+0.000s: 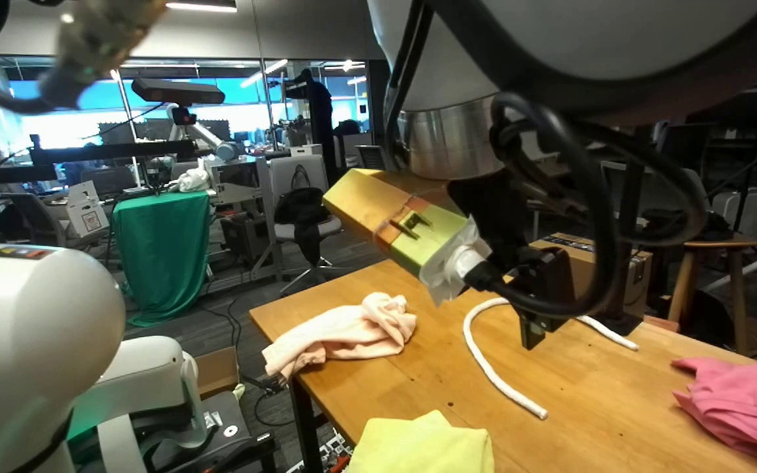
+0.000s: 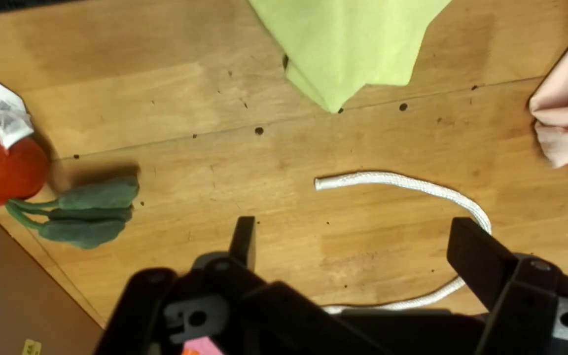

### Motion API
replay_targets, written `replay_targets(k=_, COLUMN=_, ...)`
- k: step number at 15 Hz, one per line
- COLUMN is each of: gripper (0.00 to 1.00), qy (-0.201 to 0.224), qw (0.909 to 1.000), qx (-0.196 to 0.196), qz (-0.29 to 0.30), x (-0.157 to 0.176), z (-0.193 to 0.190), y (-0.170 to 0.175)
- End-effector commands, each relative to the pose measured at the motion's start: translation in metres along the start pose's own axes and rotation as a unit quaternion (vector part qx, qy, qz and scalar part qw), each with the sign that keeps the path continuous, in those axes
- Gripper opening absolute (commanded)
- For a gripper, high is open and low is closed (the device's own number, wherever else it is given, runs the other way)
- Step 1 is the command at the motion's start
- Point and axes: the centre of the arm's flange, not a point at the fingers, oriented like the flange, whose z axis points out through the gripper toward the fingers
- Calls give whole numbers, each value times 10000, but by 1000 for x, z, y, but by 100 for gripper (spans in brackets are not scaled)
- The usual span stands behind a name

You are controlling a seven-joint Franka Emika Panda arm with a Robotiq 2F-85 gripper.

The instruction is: Spread the cloths and the objects across the table

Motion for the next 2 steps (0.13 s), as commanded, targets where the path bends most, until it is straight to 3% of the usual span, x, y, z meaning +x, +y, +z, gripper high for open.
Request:
replay_targets(k=1, gripper=100, qy=167, qw=9998, qx=84, qz=-58, x=0, z=-3, y=4)
replay_targets(k=2, gripper=100, qy=289, qw=9994, qx=143, qz=-107, x=0, z=-6, y=7)
